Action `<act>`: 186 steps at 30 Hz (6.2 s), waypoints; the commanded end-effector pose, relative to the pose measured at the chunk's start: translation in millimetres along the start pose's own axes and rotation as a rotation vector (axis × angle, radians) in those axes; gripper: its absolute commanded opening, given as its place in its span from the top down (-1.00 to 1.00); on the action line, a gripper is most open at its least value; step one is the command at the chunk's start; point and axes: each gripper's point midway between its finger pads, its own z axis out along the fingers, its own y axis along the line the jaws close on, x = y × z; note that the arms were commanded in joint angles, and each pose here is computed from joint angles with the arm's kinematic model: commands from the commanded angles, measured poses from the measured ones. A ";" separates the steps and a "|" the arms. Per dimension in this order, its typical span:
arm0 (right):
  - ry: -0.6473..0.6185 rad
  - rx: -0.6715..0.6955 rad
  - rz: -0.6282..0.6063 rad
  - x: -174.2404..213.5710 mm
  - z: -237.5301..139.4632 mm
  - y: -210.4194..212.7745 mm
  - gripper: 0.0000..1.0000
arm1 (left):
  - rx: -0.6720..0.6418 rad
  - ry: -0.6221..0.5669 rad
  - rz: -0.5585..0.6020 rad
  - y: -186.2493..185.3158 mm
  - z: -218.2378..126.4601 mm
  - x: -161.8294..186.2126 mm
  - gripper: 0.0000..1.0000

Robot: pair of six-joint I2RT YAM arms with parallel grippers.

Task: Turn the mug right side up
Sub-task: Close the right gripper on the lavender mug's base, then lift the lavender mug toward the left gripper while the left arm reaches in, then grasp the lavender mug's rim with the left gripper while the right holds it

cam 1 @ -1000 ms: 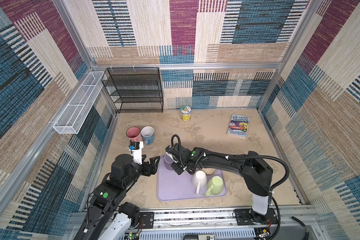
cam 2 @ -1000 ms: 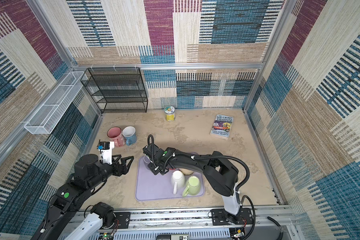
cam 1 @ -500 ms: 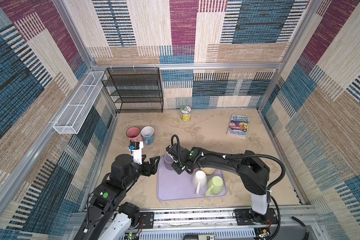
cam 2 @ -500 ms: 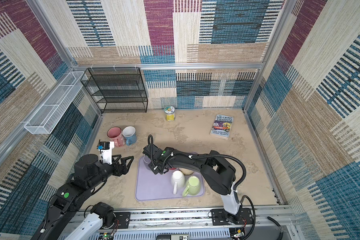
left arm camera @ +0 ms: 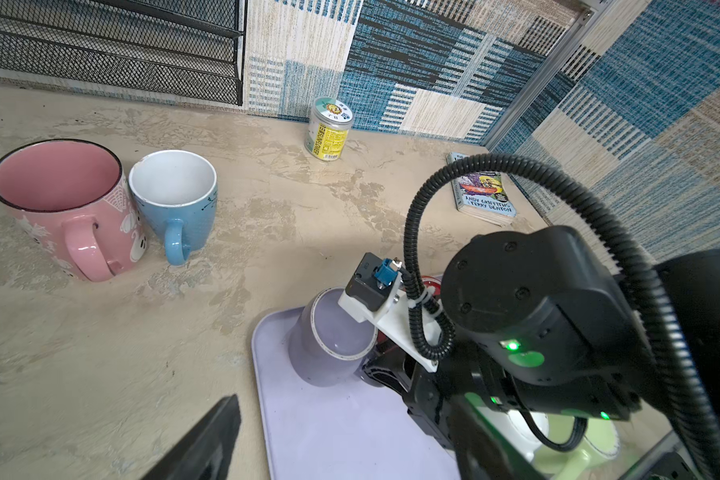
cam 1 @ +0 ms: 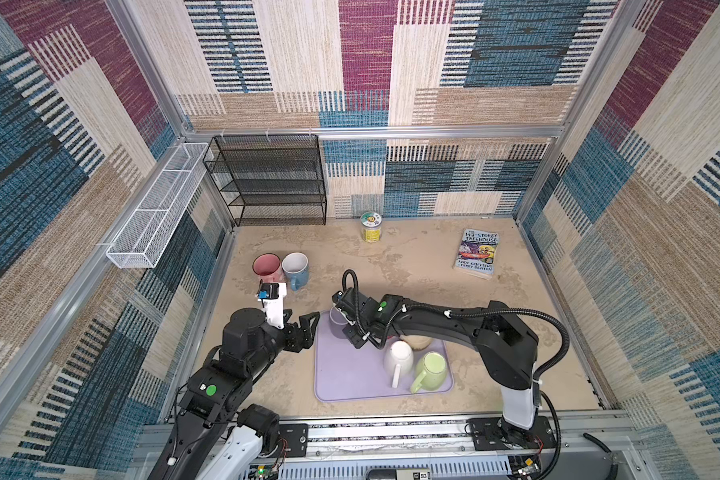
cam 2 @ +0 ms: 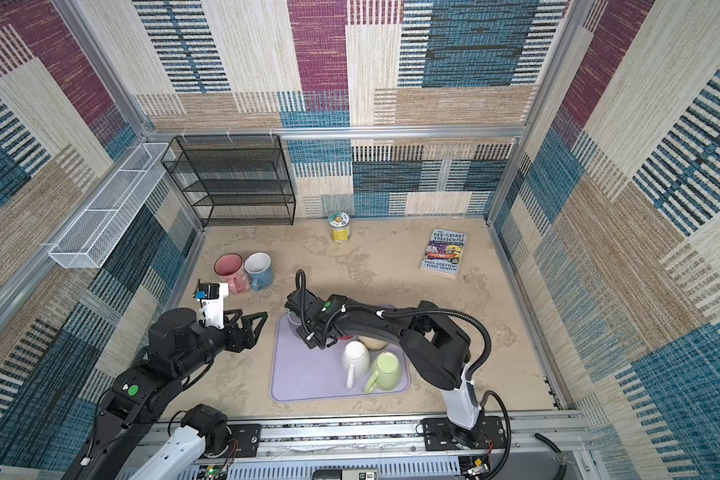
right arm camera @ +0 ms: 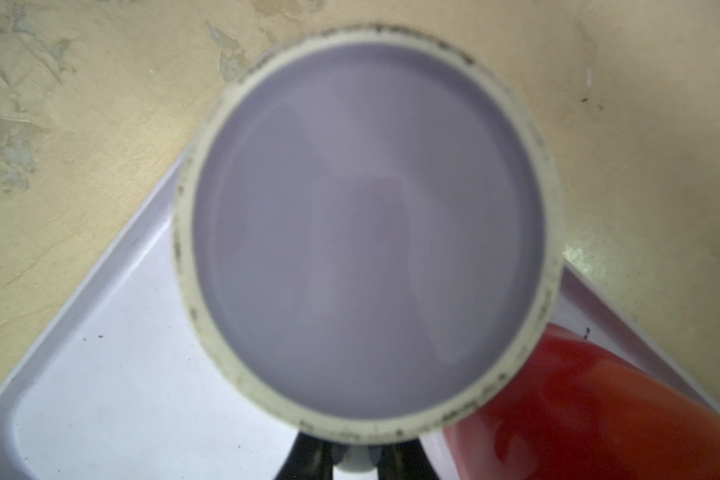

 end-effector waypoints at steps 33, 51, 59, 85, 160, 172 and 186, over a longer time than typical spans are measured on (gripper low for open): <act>-0.472 -0.278 0.025 -34.4 -143.0 21.0 1.00 | 0.013 -0.056 -0.005 -2.5 -4.6 -13.1 -0.68; -0.832 -0.648 0.057 -21.1 -259.9 4.4 1.00 | 0.379 -0.190 -0.122 -57.9 -14.6 -29.3 -0.66; -0.915 -0.753 0.060 -5.3 -289.7 -5.7 1.00 | 0.554 -0.203 -0.146 -82.6 -14.8 -33.3 -0.62; -1.023 -0.941 0.125 -9.0 -317.1 -26.5 1.00 | 0.790 -0.231 -0.109 -125.9 -5.2 -28.1 -0.53; -0.955 -1.065 0.160 -29.1 -284.9 -28.2 1.00 | 0.956 -0.326 -0.160 -181.8 50.1 -73.3 1.00; -0.941 -1.026 0.172 -30.6 -281.6 -30.9 0.76 | 0.927 -0.337 -0.163 -175.4 50.6 -69.5 1.00; -0.924 -0.967 0.181 -24.1 -274.2 -34.2 -0.35 | 0.836 -0.366 -0.169 -161.2 52.1 -70.1 1.00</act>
